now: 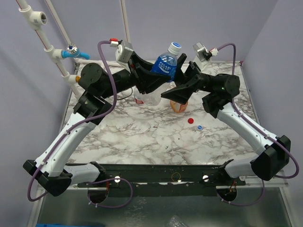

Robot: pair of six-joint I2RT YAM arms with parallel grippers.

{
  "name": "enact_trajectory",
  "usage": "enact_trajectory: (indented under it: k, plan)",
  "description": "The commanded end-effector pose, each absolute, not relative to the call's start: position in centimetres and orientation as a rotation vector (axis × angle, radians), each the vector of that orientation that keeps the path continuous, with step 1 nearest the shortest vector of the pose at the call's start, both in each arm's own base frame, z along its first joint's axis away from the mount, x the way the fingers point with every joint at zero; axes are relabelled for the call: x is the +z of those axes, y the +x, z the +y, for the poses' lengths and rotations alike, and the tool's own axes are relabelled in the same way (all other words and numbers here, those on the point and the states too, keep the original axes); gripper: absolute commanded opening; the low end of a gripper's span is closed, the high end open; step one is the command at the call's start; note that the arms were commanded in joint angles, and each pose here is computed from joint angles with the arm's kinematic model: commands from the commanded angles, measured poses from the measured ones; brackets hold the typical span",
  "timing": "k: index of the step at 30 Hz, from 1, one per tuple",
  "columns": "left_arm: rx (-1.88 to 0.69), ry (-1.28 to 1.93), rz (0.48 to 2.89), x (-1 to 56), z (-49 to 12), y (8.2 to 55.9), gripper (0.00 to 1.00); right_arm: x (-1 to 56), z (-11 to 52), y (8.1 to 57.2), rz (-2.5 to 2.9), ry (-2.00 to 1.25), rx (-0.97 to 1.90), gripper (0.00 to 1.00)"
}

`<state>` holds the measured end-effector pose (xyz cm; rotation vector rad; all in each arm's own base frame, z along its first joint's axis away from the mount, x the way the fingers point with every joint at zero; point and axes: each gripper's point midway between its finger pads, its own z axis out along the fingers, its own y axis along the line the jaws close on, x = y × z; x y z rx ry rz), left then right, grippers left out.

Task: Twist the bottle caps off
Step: Pick up the plastic bottle at the center of the board.

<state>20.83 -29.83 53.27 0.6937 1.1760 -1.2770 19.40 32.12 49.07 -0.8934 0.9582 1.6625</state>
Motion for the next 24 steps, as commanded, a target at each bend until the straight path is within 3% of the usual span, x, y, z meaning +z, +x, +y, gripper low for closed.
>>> enact_trajectory:
  k: [1, 4, 9, 11, 12, 14, 16, 18, 24]
  plan:
    - [-1.257, 0.750, 1.152, 52.5, -30.3, 21.1, 0.12, 50.2, 32.4, 19.2, 0.931, -0.895, 1.687, 0.97]
    - [-1.257, 0.750, 1.148, 52.7, -30.5, 21.3, 0.12, 49.6, 33.0, 19.7, 0.977, -0.899, 1.701, 0.80]
    - [-1.272, 0.763, 1.133, 53.4, -30.6, 21.0, 0.14, 48.9, 33.5, 20.1, 1.016, -0.905, 1.698, 0.29]
    - [-1.283, 0.773, 1.131, 53.4, -30.6, 20.7, 0.38, 48.8, 33.5, 20.2, 1.026, -0.912, 1.686, 0.16]
    - [-1.289, 0.777, 1.130, 53.4, -30.6, 20.6, 0.56, 48.7, 33.6, 20.2, 1.041, -0.917, 1.679, 0.14]
    - [-1.307, 0.776, 1.127, 53.8, -30.5, 20.1, 0.80, 48.7, 33.5, 20.2, 1.059, -0.936, 1.643, 0.13]
    - [-1.328, 0.789, 1.117, 54.3, -30.2, 19.5, 0.94, 48.5, 33.3, 20.2, 1.085, -0.964, 1.596, 0.13]
    - [-1.351, 0.794, 1.102, 55.3, -29.8, 18.7, 0.99, 48.2, 33.0, 19.8, 1.107, -1.007, 1.548, 0.13]
    - [-1.442, 0.844, 1.058, 57.9, -28.3, 15.9, 0.99, 46.4, 32.2, 17.5, 1.135, -1.210, 1.519, 0.12]
